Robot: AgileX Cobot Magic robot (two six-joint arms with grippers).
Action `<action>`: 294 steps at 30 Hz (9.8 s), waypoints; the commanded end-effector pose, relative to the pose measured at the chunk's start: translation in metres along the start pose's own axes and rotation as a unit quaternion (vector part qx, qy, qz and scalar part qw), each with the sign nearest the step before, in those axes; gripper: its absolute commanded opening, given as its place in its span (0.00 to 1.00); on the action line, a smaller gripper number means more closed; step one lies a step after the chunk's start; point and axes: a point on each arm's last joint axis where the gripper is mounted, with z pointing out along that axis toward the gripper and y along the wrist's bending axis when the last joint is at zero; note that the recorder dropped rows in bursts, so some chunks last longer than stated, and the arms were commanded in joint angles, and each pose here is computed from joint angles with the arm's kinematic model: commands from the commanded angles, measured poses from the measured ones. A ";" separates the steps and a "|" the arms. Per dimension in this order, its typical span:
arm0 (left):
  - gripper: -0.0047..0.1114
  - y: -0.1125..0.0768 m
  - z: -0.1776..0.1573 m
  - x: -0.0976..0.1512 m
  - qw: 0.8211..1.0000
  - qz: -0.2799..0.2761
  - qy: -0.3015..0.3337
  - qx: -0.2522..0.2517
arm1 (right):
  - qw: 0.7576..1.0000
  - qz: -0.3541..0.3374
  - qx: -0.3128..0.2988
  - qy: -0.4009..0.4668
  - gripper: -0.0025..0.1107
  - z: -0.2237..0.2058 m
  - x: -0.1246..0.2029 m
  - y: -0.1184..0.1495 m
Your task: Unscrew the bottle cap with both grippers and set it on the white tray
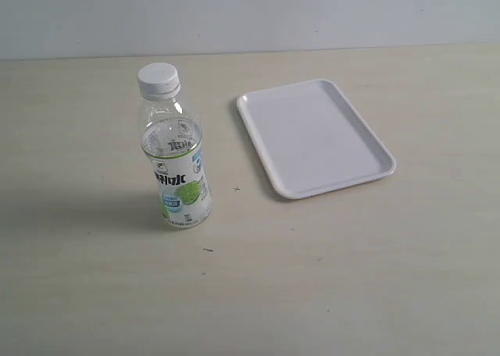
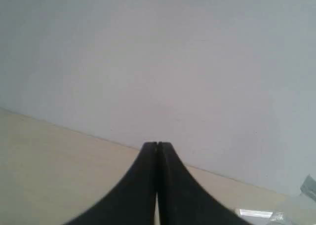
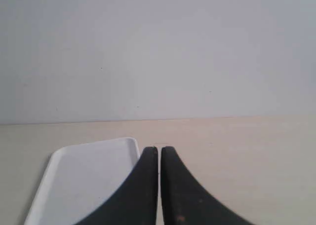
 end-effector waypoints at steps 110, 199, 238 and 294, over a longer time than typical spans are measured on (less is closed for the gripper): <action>0.59 -0.061 0.134 0.166 0.817 0.309 0.324 0.364 | 1.000 -0.004 0.003 -0.018 0.05 0.000 -0.002 0.000; 0.04 -0.096 0.183 0.187 0.836 0.201 0.213 0.465 | 1.000 -0.001 0.003 -0.019 0.05 0.000 -0.002 0.000; 0.04 -0.100 0.182 0.182 0.828 0.197 0.210 0.481 | 0.980 0.198 -0.008 -0.027 0.05 0.000 -0.004 0.001; 0.04 -0.099 0.181 0.182 0.826 0.200 0.214 0.481 | 0.957 0.222 -0.170 -0.076 0.02 0.137 -0.102 0.030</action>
